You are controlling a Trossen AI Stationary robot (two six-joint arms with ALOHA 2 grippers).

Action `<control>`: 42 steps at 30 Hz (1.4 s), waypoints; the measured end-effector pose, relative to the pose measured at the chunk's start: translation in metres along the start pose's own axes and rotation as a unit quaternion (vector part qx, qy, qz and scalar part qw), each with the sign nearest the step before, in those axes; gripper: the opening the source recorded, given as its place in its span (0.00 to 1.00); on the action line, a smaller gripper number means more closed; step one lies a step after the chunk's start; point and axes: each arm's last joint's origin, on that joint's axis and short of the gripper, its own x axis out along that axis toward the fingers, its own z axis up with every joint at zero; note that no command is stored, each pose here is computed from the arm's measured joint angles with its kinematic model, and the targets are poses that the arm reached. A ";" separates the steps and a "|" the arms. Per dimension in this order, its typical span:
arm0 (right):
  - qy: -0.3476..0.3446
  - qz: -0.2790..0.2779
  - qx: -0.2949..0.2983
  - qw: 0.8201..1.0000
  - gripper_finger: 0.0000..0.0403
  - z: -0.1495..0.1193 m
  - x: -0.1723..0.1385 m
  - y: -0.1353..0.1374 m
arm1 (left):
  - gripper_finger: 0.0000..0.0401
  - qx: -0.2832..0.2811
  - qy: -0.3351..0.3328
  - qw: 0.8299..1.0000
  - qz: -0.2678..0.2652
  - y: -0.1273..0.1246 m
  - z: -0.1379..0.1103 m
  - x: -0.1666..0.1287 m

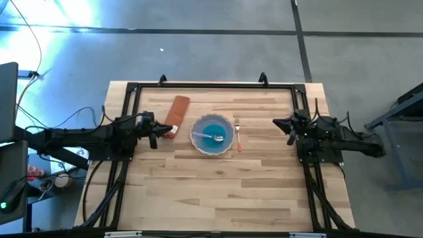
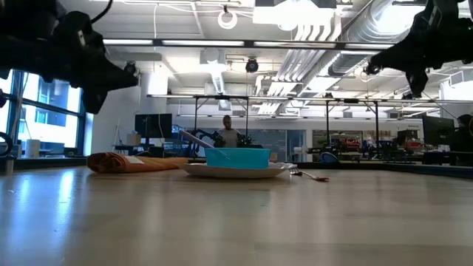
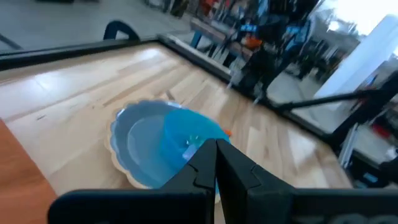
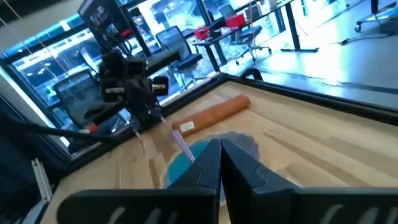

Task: Set table place
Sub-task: Return to Home Position

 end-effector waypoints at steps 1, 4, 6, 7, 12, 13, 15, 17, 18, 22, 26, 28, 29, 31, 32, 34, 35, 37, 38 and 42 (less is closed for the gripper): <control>0.000 -0.001 0.001 1.000 0.00 0.000 0.001 0.000 | 0.00 -0.004 -0.006 1.000 -0.003 0.002 -0.003 -0.002; 0.035 -0.011 0.009 0.999 0.00 -0.011 0.002 -0.004 | 0.00 -0.009 -0.023 1.000 -0.012 0.006 -0.011 -0.007; 0.041 -0.013 0.008 0.999 0.00 -0.014 0.003 -0.005 | 0.00 -0.014 -0.013 1.000 -0.005 0.008 -0.014 -0.009; 0.040 -0.013 0.005 0.999 0.00 -0.014 0.003 -0.006 | 0.00 -0.016 -0.011 1.000 -0.003 0.008 -0.015 -0.010; 0.042 -0.025 -0.049 0.998 0.00 -0.016 0.003 -0.007 | 0.00 -0.005 -0.010 1.000 -0.005 0.008 -0.016 -0.012; 0.045 -0.028 -0.062 0.997 0.00 -0.016 0.002 -0.008 | 0.00 -0.005 -0.008 1.000 -0.005 0.008 -0.016 -0.011; 0.052 -0.040 -0.066 0.996 0.00 -0.018 0.002 -0.009 | 0.00 -0.004 -0.007 1.000 -0.004 0.009 -0.016 -0.011; 0.060 -0.045 -0.067 0.995 0.00 -0.020 0.002 -0.010 | 0.00 -0.003 -0.008 1.000 -0.004 0.008 -0.016 -0.011; 0.066 -0.047 -0.068 0.994 0.00 -0.021 0.002 -0.011 | 0.00 -0.004 -0.007 1.000 -0.004 0.008 -0.016 -0.011; 0.078 -0.048 -0.070 0.993 0.00 -0.023 0.001 -0.011 | 0.00 -0.005 -0.007 1.000 -0.004 0.008 -0.016 -0.011; 0.078 -0.048 -0.071 0.993 0.00 -0.023 0.001 -0.011 | 0.00 -0.006 -0.007 1.000 -0.004 0.008 -0.016 -0.011; 0.079 -0.048 -0.072 0.993 0.00 -0.023 0.001 -0.011 | 0.00 -0.006 -0.007 1.000 -0.004 0.008 -0.016 -0.011; 0.079 -0.048 -0.072 0.993 0.00 -0.023 0.001 -0.011 | 0.00 -0.006 -0.007 1.000 -0.004 0.008 -0.016 -0.011; 0.079 -0.048 -0.072 0.993 0.00 -0.023 0.001 -0.011 | 0.00 -0.006 -0.007 1.000 -0.004 0.008 -0.016 -0.011; 0.079 -0.048 -0.072 0.993 0.00 -0.023 0.001 -0.011 | 0.00 -0.006 -0.007 1.000 -0.004 0.008 -0.016 -0.011; 0.079 -0.046 -0.071 0.993 0.00 -0.023 0.001 -0.011 | 0.00 -0.006 -0.008 1.000 -0.004 0.008 -0.016 -0.011; 0.079 -0.046 -0.071 0.993 0.00 -0.023 0.001 -0.011 | 0.00 -0.006 -0.008 1.000 -0.004 0.008 -0.016 -0.011; 0.079 -0.046 -0.072 0.993 0.00 -0.023 0.001 -0.011 | 0.00 -0.006 -0.008 1.000 -0.004 0.008 -0.016 -0.011; 0.079 -0.046 -0.071 0.993 0.00 -0.023 0.001 -0.011 | 0.00 -0.006 -0.008 1.000 -0.004 0.008 -0.016 -0.011; 0.079 -0.046 -0.071 0.993 0.00 -0.023 0.001 -0.011 | 0.00 -0.006 -0.008 1.000 -0.004 0.008 -0.016 -0.011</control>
